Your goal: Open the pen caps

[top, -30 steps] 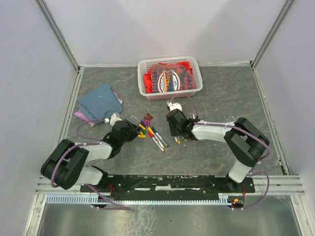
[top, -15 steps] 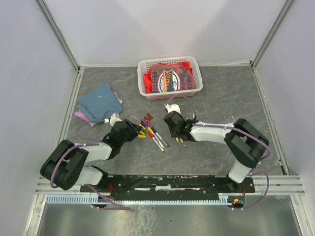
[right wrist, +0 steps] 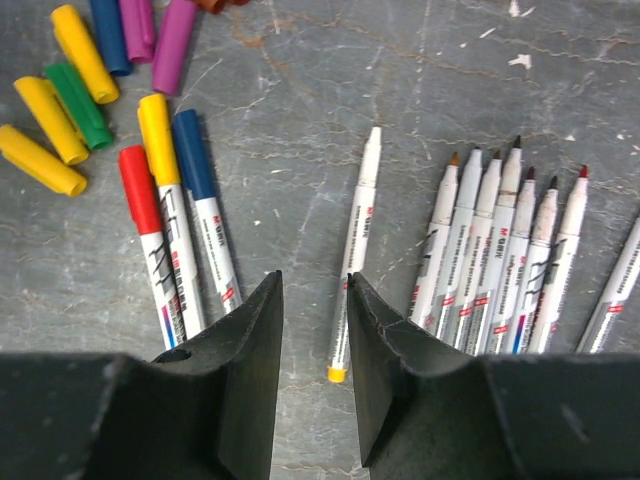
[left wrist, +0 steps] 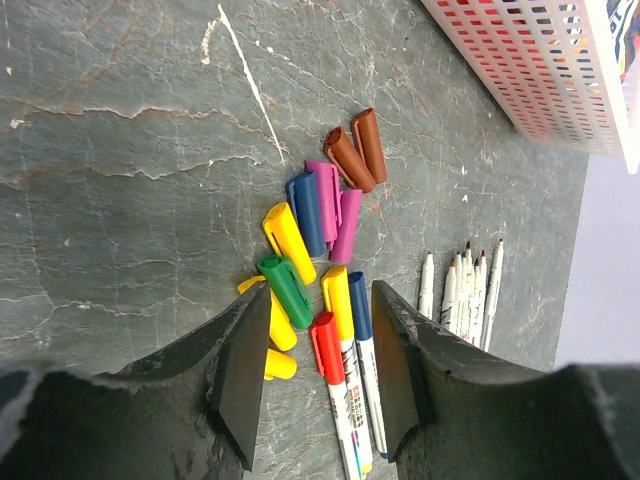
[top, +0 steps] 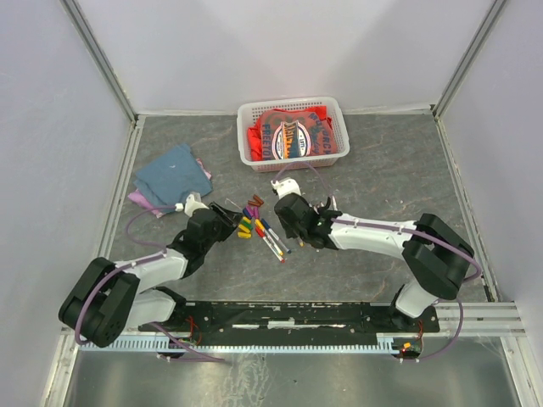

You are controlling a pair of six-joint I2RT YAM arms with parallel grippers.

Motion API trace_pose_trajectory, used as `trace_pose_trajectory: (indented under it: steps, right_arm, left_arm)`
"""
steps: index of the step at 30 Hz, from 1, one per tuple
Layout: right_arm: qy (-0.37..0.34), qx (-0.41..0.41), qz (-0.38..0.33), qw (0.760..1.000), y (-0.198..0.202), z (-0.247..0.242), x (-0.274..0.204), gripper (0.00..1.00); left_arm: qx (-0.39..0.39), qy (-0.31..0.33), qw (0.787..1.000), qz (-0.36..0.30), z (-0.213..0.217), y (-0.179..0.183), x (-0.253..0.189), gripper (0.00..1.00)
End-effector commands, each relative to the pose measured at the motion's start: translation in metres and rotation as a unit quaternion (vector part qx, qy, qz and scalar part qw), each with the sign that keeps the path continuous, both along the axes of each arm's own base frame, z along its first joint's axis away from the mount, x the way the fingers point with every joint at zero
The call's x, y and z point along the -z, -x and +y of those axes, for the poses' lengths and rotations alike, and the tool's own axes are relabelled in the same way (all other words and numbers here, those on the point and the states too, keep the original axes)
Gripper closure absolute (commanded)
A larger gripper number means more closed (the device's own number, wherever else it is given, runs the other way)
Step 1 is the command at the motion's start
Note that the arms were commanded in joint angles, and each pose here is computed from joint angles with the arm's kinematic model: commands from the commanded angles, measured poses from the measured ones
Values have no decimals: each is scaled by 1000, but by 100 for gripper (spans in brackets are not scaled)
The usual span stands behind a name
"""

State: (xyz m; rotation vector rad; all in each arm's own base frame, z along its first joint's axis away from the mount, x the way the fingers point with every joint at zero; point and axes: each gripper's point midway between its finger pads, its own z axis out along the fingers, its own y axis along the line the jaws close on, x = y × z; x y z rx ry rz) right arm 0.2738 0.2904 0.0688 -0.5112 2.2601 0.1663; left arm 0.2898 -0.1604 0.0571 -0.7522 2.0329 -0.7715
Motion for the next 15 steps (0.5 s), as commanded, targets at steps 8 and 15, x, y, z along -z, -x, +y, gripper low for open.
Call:
trace_pose_trajectory:
  steps: [8,15]
  right_arm:
    - [-30,-72,13,997,11,39,-1,61]
    - [-22,-80,25,996,15,45,12,61]
  left_arm:
    - [1,-9,999,-51,1,-10,-30,41]
    - [6,-5,998,-59,-1,-10,-35,38]
